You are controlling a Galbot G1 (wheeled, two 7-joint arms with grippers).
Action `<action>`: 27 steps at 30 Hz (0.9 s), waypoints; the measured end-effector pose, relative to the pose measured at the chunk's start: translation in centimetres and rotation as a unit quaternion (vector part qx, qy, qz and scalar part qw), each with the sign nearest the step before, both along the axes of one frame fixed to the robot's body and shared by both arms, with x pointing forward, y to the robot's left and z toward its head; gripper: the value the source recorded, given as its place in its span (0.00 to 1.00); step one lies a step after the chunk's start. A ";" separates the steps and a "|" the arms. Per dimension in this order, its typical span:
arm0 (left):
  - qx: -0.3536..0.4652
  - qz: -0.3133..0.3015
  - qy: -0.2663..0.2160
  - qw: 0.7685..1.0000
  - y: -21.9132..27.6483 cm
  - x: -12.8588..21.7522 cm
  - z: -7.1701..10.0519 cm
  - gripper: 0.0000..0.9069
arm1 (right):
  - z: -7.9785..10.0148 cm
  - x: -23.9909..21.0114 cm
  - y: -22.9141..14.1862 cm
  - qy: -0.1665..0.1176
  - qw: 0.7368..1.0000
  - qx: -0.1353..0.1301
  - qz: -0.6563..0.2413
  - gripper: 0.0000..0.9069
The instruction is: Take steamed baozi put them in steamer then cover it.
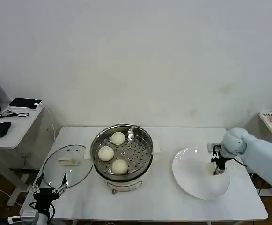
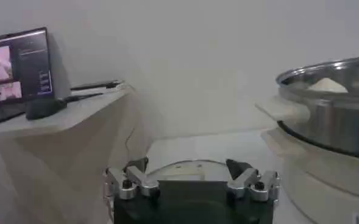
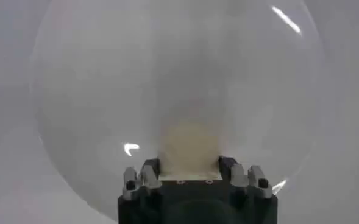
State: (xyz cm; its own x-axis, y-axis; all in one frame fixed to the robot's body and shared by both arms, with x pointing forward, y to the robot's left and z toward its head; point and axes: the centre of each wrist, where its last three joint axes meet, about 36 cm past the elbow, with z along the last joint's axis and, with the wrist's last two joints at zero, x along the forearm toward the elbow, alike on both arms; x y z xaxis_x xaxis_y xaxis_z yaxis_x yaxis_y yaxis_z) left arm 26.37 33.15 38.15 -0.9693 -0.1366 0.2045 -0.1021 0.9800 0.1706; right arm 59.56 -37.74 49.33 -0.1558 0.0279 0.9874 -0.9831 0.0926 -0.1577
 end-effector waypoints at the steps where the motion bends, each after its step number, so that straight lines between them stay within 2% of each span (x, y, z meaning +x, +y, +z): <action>1: 0.000 0.000 -0.001 1.000 0.0 0.1 0.0 1.00 | 0.8 0.1 0.4 -0.006 1.000 0.005 0.003 0.71; 10: 0.008 -0.001 -0.008 1.000 -0.1 0.2 0.5 1.00 | 8.8 1.7 6.7 -0.064 0.995 0.067 0.045 0.71; 19: 0.017 0.002 -0.016 1.000 0.0 0.4 0.9 1.00 | 15.8 2.7 14.9 -0.087 0.983 0.134 0.094 0.71; 23: 0.016 0.003 -0.024 1.000 -0.2 0.6 1.3 1.00 | 17.6 3.0 18.1 -0.086 0.978 0.152 0.112 0.71; 27: 0.014 0.004 -0.029 0.999 -0.4 0.6 1.5 1.00 | 18.2 3.3 21.5 -0.077 0.975 0.164 0.129 0.71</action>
